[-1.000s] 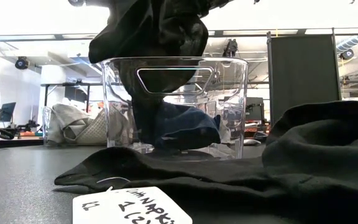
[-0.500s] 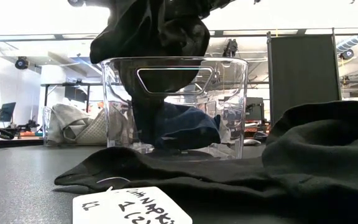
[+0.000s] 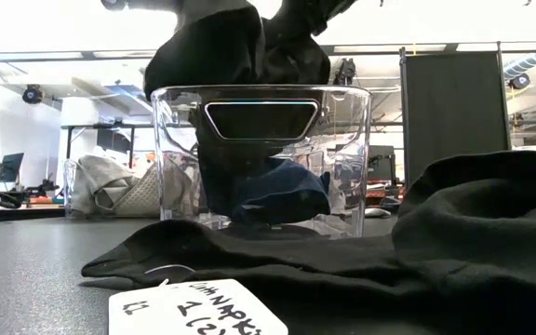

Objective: Sort towels by color in basket
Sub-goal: Put the top black towel into the bottom transparent bin

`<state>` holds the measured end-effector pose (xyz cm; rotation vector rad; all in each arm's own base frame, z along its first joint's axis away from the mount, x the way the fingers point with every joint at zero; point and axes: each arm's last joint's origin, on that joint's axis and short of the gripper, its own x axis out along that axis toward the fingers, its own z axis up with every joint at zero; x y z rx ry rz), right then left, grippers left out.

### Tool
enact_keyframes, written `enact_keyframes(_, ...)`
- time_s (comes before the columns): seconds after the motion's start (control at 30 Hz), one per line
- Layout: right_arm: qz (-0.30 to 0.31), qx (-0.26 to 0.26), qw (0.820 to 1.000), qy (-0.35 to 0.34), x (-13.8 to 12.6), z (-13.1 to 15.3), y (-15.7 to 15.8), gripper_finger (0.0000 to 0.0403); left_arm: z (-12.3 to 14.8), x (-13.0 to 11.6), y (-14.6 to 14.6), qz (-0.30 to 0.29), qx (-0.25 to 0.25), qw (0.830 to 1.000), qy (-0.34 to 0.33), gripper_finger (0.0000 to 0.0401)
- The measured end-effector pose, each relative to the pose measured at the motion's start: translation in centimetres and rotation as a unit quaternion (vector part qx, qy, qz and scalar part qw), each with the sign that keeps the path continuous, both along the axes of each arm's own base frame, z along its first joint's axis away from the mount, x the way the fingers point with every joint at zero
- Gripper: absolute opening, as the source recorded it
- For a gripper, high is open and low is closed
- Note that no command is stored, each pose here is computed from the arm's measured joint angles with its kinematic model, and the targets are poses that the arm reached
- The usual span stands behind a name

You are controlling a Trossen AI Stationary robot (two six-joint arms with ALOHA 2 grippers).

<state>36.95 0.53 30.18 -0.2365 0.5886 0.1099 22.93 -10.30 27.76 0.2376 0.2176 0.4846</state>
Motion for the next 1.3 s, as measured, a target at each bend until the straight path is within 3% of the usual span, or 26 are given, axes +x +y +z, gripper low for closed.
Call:
enact_keyframes(0.3, -0.028, 0.048, 0.994, 0.099, -1.3, -1.0, 1.0, 0.0009, -0.3, -0.1, 0.1, 0.0, 0.011, 1.0, 0.019, 0.0232)
enact_keyframes(0.5, -0.021, 0.061, 0.993, 0.098, -1.8, -0.4, 2.3, 0.0009, -0.3, -0.1, 0.0, -0.005, 0.011, 1.0, 0.02, 0.0232)
enact_keyframes(0.63, -0.002, 0.056, 0.997, 0.062, -2.3, 0.9, 3.1, 0.0009, -0.5, 0.0, -0.1, -0.029, 0.006, 0.999, 0.028, 0.0232)
enact_keyframes(0.77, -0.02, 0.028, 0.999, 0.007, -4.4, 4.4, 3.3, 0.0009, -0.6, -0.1, -0.1, -0.026, 0.009, 0.999, 0.033, 0.0232)
enact_keyframes(0.9, -0.046, -0.002, 0.998, -0.036, -7.3, 7.9, 2.7, 0.0009, -0.6, -0.2, 0.2, 0.008, 0.034, 0.999, 0.039, 0.0232)
enact_keyframes(1.07, -0.067, -0.042, 0.994, -0.074, -9.2, 10.0, 2.2, 0.0009, -0.4, -0.3, 0.4, 0.039, 0.07, 0.996, 0.049, 0.0232)
enact_keyframes(1.3, -0.045, -0.083, 0.983, -0.158, -8.1, 9.8, 2.3, 0.0009, 1.8, 0.8, 0.2, -0.08, 0.061, 0.995, -0.021, 0.0232)
